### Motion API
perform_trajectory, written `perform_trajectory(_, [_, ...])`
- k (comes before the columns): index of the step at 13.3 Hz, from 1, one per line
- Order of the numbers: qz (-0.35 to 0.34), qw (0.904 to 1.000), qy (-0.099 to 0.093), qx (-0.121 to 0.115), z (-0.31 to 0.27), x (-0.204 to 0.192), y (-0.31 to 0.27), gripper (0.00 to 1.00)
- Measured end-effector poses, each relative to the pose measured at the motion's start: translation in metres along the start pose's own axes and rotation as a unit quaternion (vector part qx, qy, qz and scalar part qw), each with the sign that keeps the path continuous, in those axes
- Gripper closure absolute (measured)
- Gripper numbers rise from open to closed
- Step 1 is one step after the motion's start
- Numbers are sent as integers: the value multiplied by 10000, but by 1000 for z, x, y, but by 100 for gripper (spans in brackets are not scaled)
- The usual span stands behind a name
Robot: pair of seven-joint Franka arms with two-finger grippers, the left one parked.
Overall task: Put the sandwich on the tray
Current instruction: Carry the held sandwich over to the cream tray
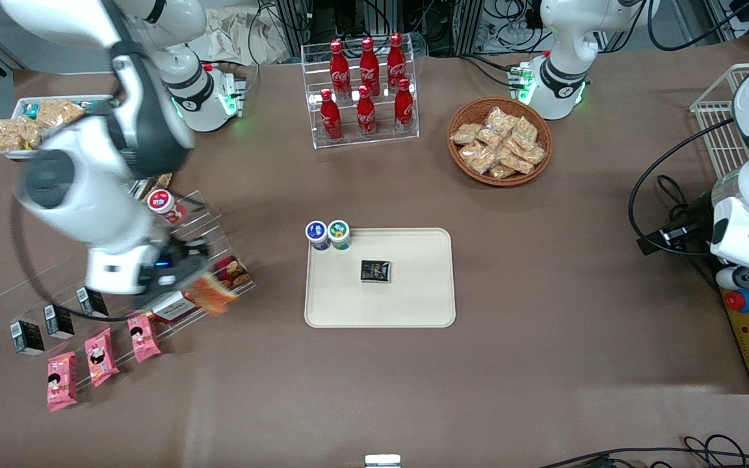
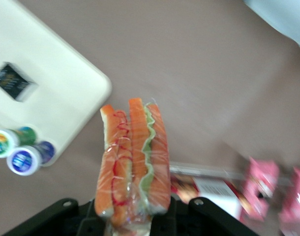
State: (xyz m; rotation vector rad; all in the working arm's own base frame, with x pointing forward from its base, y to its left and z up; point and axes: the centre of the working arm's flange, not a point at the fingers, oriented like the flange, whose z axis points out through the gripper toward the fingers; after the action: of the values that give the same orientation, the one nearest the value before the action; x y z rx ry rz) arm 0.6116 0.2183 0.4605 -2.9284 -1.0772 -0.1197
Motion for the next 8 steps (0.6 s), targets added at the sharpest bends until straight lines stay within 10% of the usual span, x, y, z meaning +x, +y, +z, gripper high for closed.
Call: perform_trajectory(8, [-2076, 9755, 727, -57, 148, 102, -184, 81])
